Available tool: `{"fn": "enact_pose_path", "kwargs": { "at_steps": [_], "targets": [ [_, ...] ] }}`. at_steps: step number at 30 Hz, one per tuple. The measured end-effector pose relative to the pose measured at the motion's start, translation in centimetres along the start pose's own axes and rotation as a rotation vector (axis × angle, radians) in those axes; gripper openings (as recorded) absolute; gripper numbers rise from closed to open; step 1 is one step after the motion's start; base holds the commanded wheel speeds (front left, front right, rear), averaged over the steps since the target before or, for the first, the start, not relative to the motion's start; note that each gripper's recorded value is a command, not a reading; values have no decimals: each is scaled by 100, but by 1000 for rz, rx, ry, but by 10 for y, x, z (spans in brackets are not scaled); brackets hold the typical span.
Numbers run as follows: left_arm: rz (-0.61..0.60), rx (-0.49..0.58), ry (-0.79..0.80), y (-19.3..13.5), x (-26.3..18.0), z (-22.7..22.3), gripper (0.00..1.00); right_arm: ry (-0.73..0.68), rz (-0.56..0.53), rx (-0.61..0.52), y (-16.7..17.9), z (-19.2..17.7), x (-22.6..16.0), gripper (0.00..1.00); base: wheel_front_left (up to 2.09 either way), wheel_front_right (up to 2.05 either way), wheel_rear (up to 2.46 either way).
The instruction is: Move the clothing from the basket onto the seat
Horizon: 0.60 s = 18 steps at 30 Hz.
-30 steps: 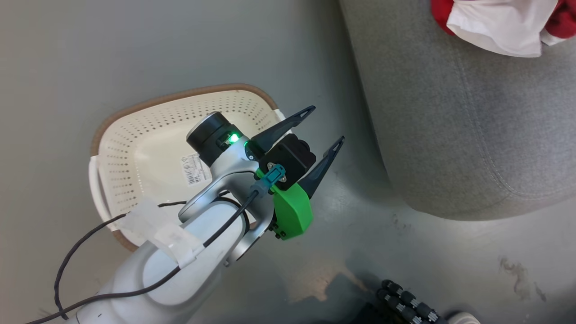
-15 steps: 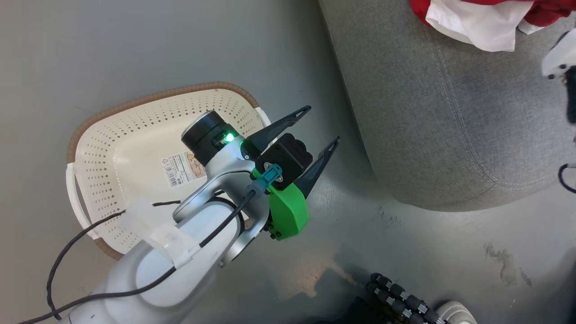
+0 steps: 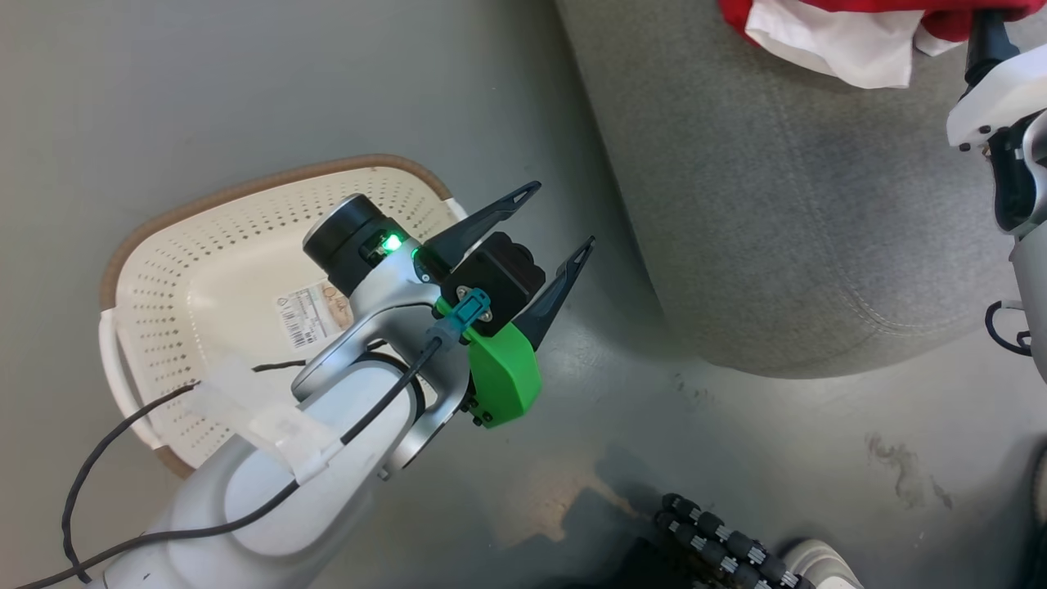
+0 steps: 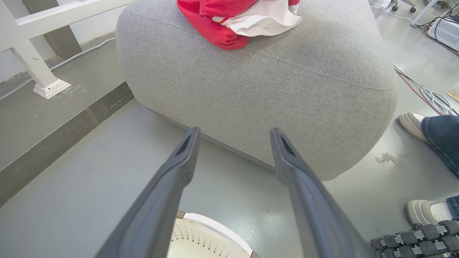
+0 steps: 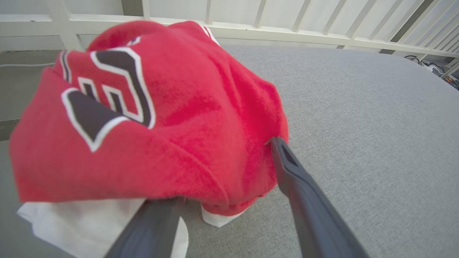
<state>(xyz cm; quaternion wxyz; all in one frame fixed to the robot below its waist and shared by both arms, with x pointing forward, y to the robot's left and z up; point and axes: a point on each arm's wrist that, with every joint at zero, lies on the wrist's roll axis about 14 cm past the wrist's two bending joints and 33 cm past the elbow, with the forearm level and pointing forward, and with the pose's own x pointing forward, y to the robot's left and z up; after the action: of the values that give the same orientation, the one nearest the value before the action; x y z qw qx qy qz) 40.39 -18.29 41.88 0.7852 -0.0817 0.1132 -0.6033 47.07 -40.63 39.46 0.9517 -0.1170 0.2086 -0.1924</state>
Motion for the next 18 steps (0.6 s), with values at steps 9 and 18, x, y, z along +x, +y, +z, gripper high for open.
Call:
{"fn": "enact_pose_path", "kwargs": {
  "at_steps": [9, 18],
  "targets": [
    [-22, -3, -26, -5, 10, 8, 100, 22, 24, 12, -3, -9, -15, 100, 0, 0, 0],
    [-42, -22, -43, -13, 17, 13, 100, 65, -28, 41, -31, -31, -49, 100, 0, 0, 0]
  ]
}}
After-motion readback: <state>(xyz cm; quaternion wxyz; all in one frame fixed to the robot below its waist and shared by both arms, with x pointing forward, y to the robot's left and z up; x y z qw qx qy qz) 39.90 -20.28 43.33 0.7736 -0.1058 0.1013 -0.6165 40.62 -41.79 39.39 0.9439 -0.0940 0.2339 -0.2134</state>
